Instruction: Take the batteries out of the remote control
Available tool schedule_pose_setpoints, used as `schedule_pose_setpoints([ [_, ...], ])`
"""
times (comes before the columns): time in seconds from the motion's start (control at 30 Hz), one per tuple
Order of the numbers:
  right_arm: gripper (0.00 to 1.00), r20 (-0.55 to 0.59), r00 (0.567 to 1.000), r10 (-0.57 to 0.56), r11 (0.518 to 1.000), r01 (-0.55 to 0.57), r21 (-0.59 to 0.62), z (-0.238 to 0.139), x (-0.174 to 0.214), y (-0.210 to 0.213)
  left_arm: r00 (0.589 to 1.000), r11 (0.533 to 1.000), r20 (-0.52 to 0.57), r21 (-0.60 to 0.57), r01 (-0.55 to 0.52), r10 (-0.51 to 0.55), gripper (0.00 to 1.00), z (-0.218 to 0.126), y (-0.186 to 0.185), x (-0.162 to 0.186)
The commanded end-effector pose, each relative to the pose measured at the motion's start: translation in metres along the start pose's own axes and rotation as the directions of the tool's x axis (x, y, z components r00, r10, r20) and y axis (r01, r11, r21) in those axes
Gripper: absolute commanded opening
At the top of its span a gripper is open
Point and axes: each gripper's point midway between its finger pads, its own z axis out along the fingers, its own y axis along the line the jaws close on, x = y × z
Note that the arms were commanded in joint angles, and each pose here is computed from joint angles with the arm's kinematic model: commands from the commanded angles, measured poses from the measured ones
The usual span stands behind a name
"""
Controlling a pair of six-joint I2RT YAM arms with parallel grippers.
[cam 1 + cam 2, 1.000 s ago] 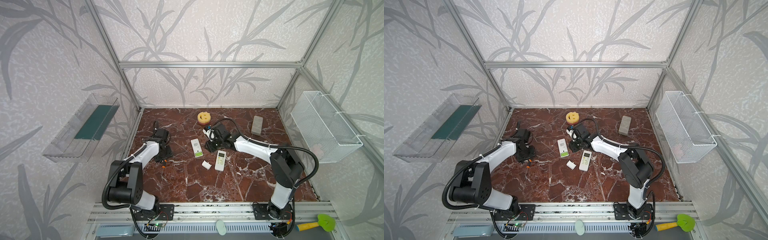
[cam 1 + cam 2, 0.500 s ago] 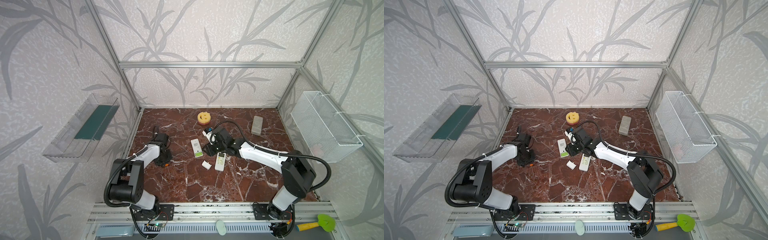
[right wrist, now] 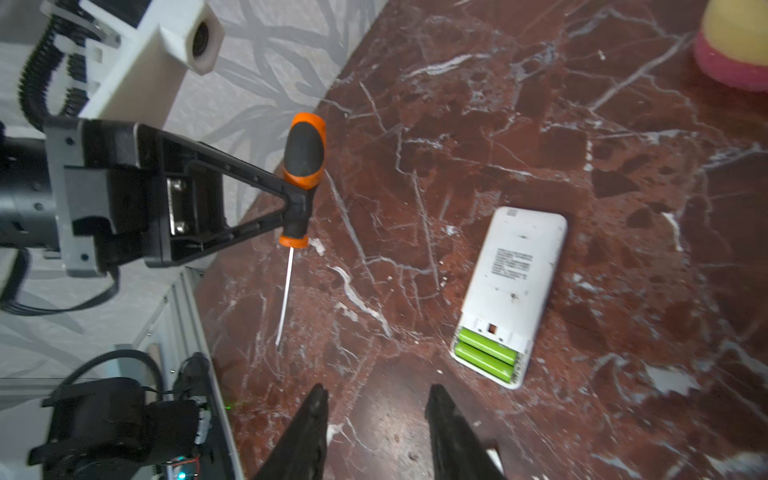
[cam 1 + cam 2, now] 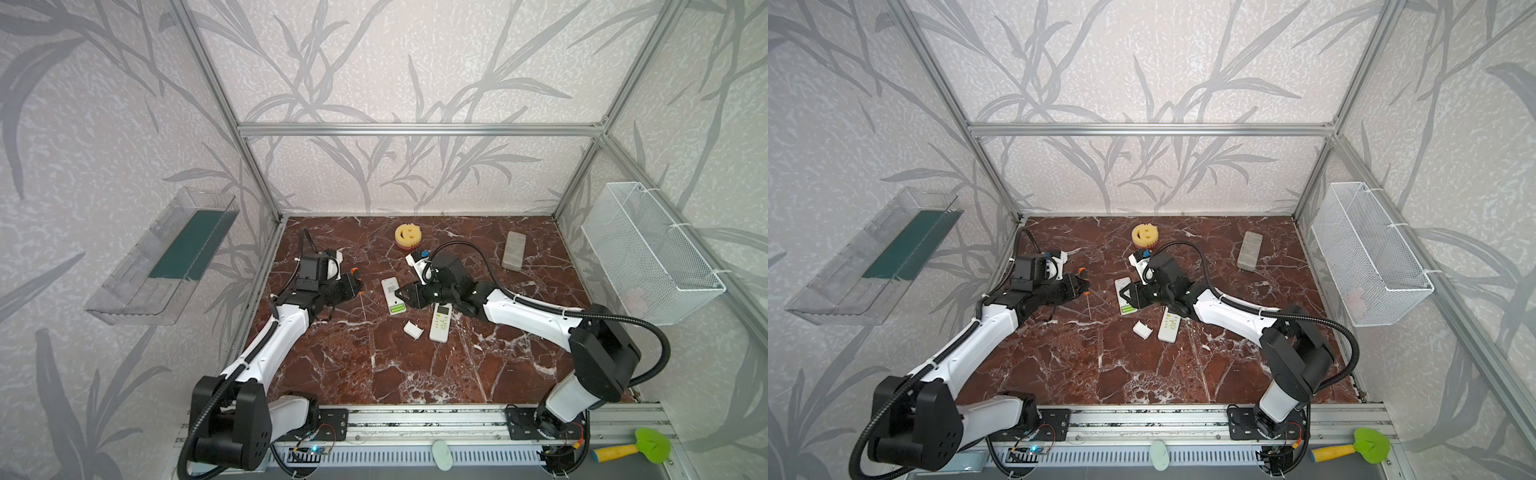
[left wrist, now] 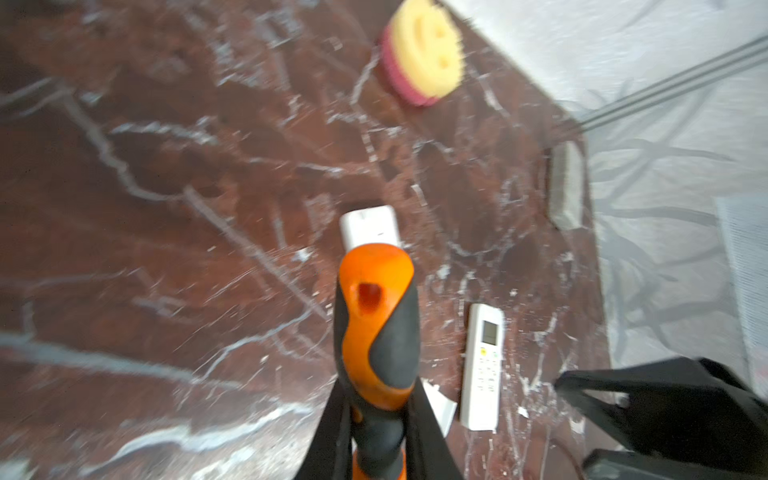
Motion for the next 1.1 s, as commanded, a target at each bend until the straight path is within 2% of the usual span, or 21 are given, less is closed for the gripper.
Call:
schedule_pose_setpoints([
  [0.0, 0.44, 0.067, 0.998, 0.014, 0.976, 0.001, -0.22, -0.012, -0.03, 0.05, 0.983, 0.947, 0.062, 0.263, -0.186, 0.175, 0.0, -0.012, -0.065, -0.008],
  [0.1, 0.45, 0.074, 0.997, 0.032, 0.95, -0.008, -0.311, -0.012, -0.037, 0.066, 0.968, 0.891, 0.084, 0.378, -0.251, 0.237, 0.0, -0.017, -0.092, -0.005],
  [0.23, 0.45, 0.07, 0.995, 0.07, 0.934, -0.041, -0.355, -0.013, -0.042, 0.075, 0.964, 0.833, 0.076, 0.488, -0.259, 0.255, 0.0, -0.02, -0.113, -0.001],
  [0.43, 0.44, 0.061, 0.995, 0.076, 0.938, -0.051, -0.342, -0.011, -0.042, 0.074, 0.963, 0.795, 0.092, 0.547, -0.261, 0.253, 0.0, -0.025, -0.127, -0.001],
  [0.6, 0.37, 0.071, 0.994, 0.083, 0.947, -0.057, -0.316, -0.01, -0.041, 0.07, 0.962, 0.784, 0.111, 0.559, -0.269, 0.25, 0.0, -0.03, -0.132, -0.004],
  [0.67, 0.27, 0.074, 0.992, 0.099, 0.954, -0.073, -0.291, -0.009, -0.041, 0.065, 0.963, 0.784, 0.112, 0.56, -0.266, 0.247, 0.0, -0.031, -0.132, -0.004],
  [0.73, 0.09, 0.095, 0.989, 0.11, 0.959, -0.08, -0.271, -0.01, -0.042, 0.06, 0.964, 0.789, 0.106, 0.557, -0.259, 0.242, 0.0, -0.03, -0.131, -0.003],
  [0.77, 0.04, 0.106, 0.988, 0.116, 0.962, -0.085, -0.259, -0.01, -0.043, 0.058, 0.966, 0.796, 0.104, 0.549, -0.256, 0.239, 0.04, -0.029, -0.129, -0.003],
  [0.8, 0.0, 0.121, 0.985, 0.126, 0.966, -0.094, -0.239, -0.011, -0.045, 0.054, 0.965, 0.804, 0.102, 0.536, -0.257, 0.24, 0.16, -0.027, -0.126, -0.001],
  [0.9, 0.0, 0.195, 0.971, 0.141, 0.983, -0.113, -0.147, -0.02, -0.052, 0.041, 0.957, 0.825, 0.137, 0.485, -0.288, 0.254, 0.44, -0.029, -0.118, -0.001],
  [0.97, 0.0, 0.238, 0.963, 0.125, 0.992, -0.116, -0.052, -0.027, -0.055, 0.03, 0.944, 0.837, 0.183, 0.438, -0.328, 0.274, 0.52, -0.034, -0.113, -0.003],
  [1.07, 0.0, 0.285, 0.955, 0.082, 0.988, -0.116, 0.106, -0.042, -0.06, 0.016, 0.907, 0.836, 0.27, 0.367, -0.407, 0.323, 0.54, -0.044, -0.106, -0.003],
])
